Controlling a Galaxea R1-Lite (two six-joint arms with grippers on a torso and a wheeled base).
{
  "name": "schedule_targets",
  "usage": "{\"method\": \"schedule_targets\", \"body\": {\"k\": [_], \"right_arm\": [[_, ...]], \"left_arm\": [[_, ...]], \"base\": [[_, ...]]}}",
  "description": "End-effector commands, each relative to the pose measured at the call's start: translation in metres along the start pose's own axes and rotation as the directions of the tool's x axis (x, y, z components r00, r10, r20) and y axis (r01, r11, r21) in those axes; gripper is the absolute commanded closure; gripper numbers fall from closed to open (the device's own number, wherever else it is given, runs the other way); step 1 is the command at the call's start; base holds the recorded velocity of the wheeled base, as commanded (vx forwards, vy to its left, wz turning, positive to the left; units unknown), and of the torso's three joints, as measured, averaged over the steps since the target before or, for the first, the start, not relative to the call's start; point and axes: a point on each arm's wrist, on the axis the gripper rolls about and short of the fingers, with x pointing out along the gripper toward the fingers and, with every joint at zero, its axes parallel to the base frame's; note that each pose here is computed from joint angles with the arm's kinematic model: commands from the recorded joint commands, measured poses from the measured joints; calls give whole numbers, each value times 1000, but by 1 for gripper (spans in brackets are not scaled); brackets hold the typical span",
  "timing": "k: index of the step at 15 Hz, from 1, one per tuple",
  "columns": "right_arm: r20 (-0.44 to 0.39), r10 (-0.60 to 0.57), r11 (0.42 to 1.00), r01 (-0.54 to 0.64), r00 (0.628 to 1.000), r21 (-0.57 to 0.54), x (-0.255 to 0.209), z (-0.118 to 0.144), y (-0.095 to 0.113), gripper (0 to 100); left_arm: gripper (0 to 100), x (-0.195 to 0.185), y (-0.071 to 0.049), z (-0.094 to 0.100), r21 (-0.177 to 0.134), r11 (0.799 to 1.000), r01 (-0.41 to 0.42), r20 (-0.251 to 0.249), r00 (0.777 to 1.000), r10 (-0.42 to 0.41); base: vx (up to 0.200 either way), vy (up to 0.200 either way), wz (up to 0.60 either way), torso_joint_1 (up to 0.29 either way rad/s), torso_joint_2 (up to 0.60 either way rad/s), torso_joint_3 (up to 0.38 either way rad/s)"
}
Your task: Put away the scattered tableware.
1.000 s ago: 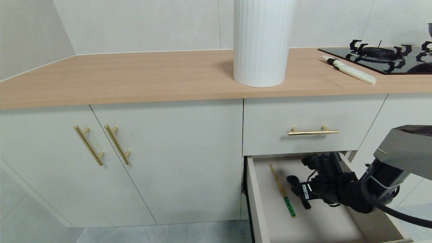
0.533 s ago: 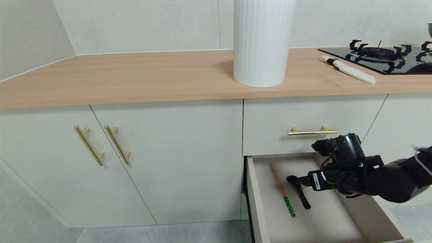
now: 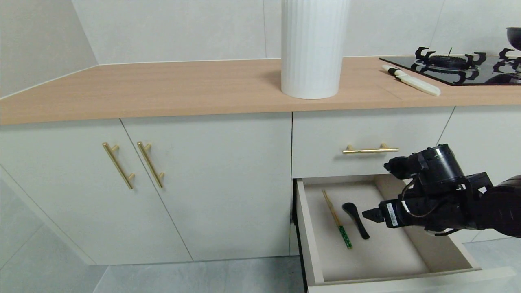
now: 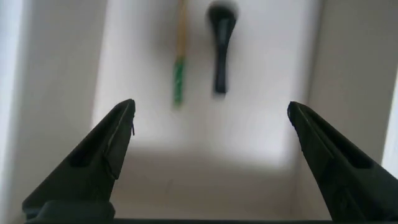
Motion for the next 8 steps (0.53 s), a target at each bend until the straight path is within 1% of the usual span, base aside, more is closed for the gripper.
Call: {"method": "schedule_targets", "body": {"k": [1, 2, 5, 7, 8], "right_arm": [[19, 21, 1000, -21, 1000, 3, -17, 6, -1, 0], [8, 24, 1000, -24, 1000, 2, -21, 6, -1, 0], [-75, 73, 997, -74, 995, -18, -39, 2, 0, 0], [-147, 84, 995, -91, 986, -40, -45, -3, 5, 0], [-188, 88, 992, -103, 978, -70, -47, -8, 9, 0]], "left_arm": [[0, 0, 0, 0, 0, 1000, -1, 0, 1000, 1], [0, 0, 0, 0, 0, 1000, -1, 0, 1000, 1], [0, 0, 0, 0, 0, 1000, -1, 0, 1000, 1], [0, 0, 0, 0, 0, 1000, -1, -2, 1000, 1], [0, 0, 0, 0, 0, 1000, -1, 0, 1000, 1]], "base": [[-200, 0, 0, -2, 2, -2], [0, 0, 0, 0, 0, 0], [0, 0, 0, 0, 0, 0], [0, 0, 0, 0, 0, 0], [0, 0, 0, 0, 0, 0]]}}
